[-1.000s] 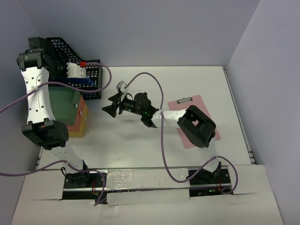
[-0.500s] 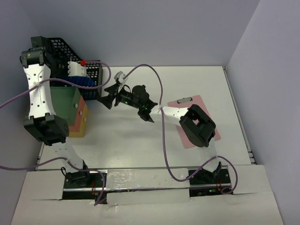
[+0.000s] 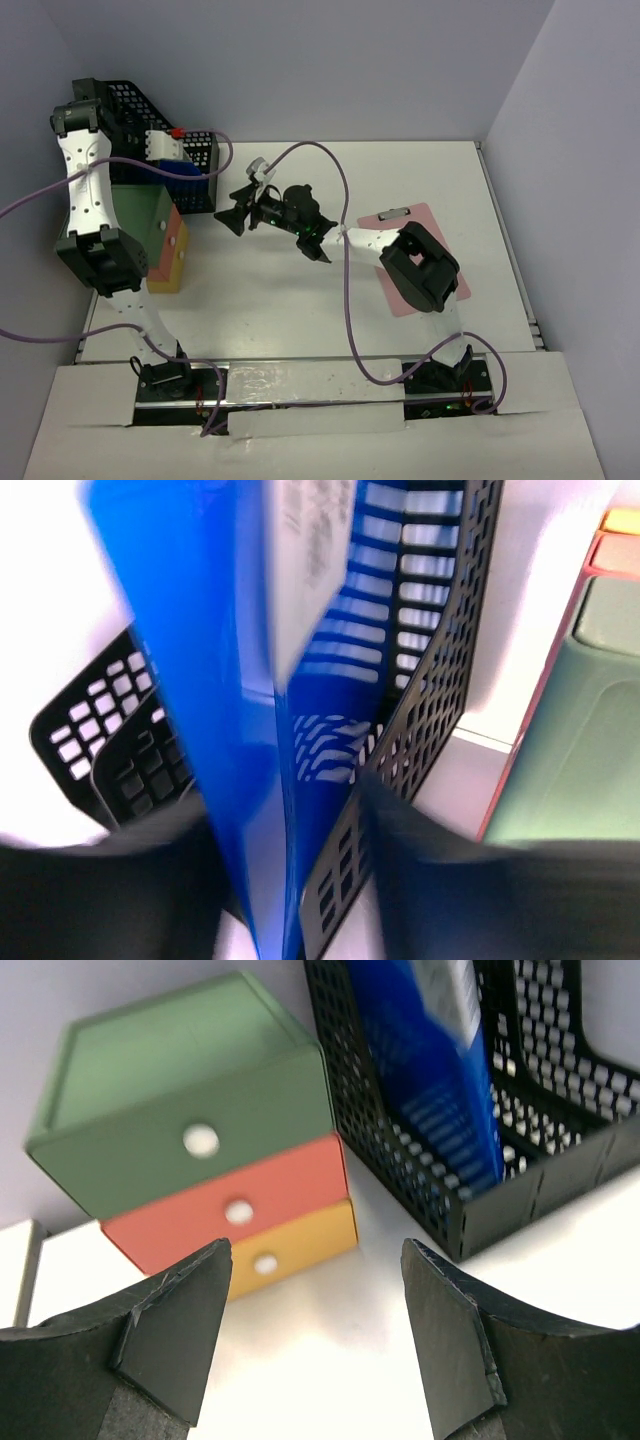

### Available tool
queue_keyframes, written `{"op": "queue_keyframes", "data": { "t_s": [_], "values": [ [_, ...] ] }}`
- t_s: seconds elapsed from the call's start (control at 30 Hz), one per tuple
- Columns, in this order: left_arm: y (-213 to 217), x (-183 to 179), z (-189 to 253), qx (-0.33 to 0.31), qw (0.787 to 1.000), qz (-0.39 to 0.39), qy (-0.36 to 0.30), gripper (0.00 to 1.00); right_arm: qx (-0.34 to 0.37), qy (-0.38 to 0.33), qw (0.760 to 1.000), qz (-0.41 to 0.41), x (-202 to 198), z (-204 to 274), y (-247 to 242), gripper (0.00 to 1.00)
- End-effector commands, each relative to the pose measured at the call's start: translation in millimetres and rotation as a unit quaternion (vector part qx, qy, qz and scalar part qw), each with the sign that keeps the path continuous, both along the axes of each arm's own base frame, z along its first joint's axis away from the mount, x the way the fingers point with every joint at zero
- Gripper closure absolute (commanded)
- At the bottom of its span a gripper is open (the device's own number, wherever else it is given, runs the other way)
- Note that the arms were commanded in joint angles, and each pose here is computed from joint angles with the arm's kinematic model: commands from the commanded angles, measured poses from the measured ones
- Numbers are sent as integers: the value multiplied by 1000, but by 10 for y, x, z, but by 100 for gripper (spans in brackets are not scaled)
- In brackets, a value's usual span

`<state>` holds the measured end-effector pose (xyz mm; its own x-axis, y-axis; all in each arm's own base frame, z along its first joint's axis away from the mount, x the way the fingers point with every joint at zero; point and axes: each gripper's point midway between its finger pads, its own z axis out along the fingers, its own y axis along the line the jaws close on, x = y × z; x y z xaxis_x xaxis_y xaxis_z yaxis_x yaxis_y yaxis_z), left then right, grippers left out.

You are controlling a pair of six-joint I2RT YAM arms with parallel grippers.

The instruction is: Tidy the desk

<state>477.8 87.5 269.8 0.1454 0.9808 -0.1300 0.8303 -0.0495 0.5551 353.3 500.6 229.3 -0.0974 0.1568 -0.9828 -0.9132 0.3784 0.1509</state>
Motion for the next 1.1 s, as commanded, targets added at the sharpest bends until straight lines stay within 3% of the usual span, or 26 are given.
{"op": "queue_keyframes", "data": {
  "t_s": [0.0,0.1,0.23,0.37,0.43,0.53,0.57,0.67,0.8,0.9,0.97,1.07],
  "values": [
    [-64,-9,535,-19,996,1,-89,22,11,-13,1000,-21,28,116,-136,25],
    [-138,-9,729,-33,992,-4,-125,2,19,-9,999,-34,35,214,-236,25],
    [-238,-48,1045,-65,983,2,-172,1,22,8,998,-61,37,303,-467,24],
    [-419,-180,1493,-129,959,5,-251,1,9,82,989,-124,161,480,-947,24],
    [-539,-316,1671,-171,945,5,-280,1,-33,146,973,-177,247,380,-1266,24],
    [-729,-640,2184,-238,902,1,-360,1,-136,239,913,-302,340,-38,-2128,24],
    [-761,-656,2195,-273,891,13,-362,1,-137,248,904,-321,326,-18,-2301,24],
    [-911,-1015,2363,-358,861,41,-358,1,-157,342,833,-406,318,-415,-3363,24],
    [-1017,-1275,2197,-454,836,112,-288,1,-125,423,770,-461,346,-670,-4315,24],
    [-1094,-1359,1949,-496,825,162,-217,1,-127,452,744,-477,512,-758,-4588,26],
    [-1179,-1433,1649,-507,825,198,-150,1,-136,459,730,-488,651,-816,-4661,29],
    [-1220,-1482,1318,-505,824,236,-101,1,-147,462,698,-527,939,-860,-4817,31]
  ]
}}
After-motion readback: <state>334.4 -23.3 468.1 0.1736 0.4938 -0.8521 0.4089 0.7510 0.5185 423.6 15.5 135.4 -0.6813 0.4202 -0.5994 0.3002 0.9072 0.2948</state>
